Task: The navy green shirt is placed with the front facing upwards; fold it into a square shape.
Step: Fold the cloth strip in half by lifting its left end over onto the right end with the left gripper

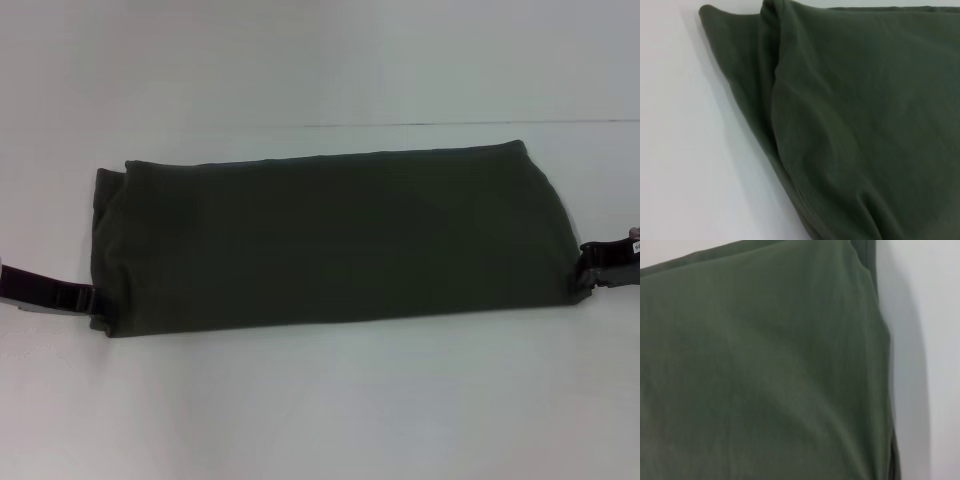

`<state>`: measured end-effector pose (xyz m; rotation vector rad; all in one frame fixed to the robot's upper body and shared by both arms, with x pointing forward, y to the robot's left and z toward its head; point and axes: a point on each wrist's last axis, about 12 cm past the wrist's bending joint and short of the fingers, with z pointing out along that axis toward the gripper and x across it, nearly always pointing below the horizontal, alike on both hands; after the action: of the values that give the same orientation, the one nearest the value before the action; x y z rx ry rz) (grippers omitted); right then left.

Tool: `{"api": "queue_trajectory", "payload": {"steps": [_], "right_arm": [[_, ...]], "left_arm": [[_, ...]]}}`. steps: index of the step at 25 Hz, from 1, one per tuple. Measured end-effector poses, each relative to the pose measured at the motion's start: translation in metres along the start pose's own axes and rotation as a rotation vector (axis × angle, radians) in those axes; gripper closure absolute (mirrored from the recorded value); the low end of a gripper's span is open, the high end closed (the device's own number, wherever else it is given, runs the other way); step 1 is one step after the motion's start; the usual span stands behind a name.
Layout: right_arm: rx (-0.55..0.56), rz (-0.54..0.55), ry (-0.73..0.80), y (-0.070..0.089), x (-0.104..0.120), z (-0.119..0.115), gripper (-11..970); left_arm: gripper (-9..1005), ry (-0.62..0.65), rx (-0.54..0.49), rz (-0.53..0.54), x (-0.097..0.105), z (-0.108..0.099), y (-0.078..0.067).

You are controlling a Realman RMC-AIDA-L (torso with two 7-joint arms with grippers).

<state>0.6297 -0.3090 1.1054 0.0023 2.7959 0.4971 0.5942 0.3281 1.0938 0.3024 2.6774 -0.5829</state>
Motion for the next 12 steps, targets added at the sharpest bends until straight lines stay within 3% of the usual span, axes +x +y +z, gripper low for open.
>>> {"api": "queue_trajectory", "payload": {"steps": [12], "right_arm": [[-0.057, -0.030, 0.046, 0.0031, 0.0033, -0.0086, 928]], "left_arm": [[960, 0.027, 0.018, 0.014, 0.0011, -0.0023, -0.0020]]}}
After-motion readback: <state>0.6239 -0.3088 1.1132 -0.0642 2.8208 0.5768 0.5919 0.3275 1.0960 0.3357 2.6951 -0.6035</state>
